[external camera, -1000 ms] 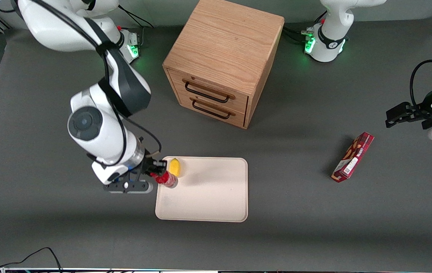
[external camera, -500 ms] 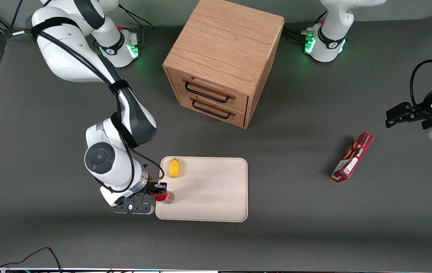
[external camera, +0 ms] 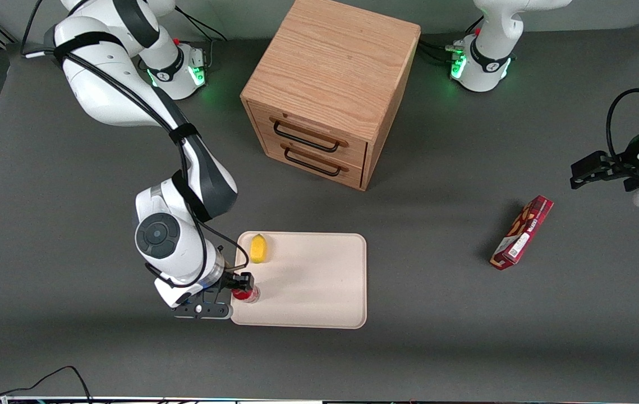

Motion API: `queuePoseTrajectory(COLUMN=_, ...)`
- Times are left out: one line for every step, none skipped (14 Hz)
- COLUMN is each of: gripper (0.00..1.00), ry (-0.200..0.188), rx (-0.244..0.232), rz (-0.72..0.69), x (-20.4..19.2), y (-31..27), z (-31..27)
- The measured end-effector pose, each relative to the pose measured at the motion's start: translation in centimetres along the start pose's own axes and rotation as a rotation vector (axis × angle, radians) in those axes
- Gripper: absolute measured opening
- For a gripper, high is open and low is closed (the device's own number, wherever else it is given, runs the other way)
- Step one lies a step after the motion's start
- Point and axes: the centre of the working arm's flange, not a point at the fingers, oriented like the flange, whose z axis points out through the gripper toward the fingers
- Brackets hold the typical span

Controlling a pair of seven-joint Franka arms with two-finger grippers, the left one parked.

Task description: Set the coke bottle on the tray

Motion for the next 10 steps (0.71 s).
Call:
queuePoseTrajectory(gripper=0.94, ry=-0.004, rx=-0.005, rz=0.001, x=0.0, y=0.1, z=-1.1)
queuePoseTrajectory(gripper=1.00, ry=-0.021, rx=-0.021, rz=0.002, x=-0.3, y=0.4, z=-2.9)
queuePoseTrajectory(gripper=1.00, ry=-0.036, rx=-0.038, rz=0.007, x=-0.7, y=1.1, z=-5.6)
queuePoseTrajectory(gripper=1.00, ry=-0.045, rx=-0.051, rz=0.018, x=-1.2, y=2.2, z=-8.4)
queuePoseTrajectory(gripper=1.00, ry=-0.049, rx=-0.060, rz=0.036, x=-2.0, y=4.1, z=-11.4)
queuePoseTrajectory(gripper=1.00, ry=-0.051, rx=-0.069, rz=0.049, x=-3.0, y=6.5, z=-14.3)
queuePoseTrajectory(gripper=1.00, ry=-0.053, rx=-0.082, rz=0.043, x=-4.5, y=9.4, z=-16.9)
queuePoseTrajectory(gripper=1.00, ry=-0.061, rx=-0.097, rz=0.029, x=-6.3, y=12.6, z=-19.1)
queuePoseTrajectory(gripper=1.00, ry=-0.077, rx=-0.114, rz=0.009, x=-8.1, y=15.8, z=-21.0)
queuePoseTrajectory(gripper=1.00, ry=-0.114, rx=-0.131, rz=-0.018, x=-10.0, y=19.3, z=-22.9)
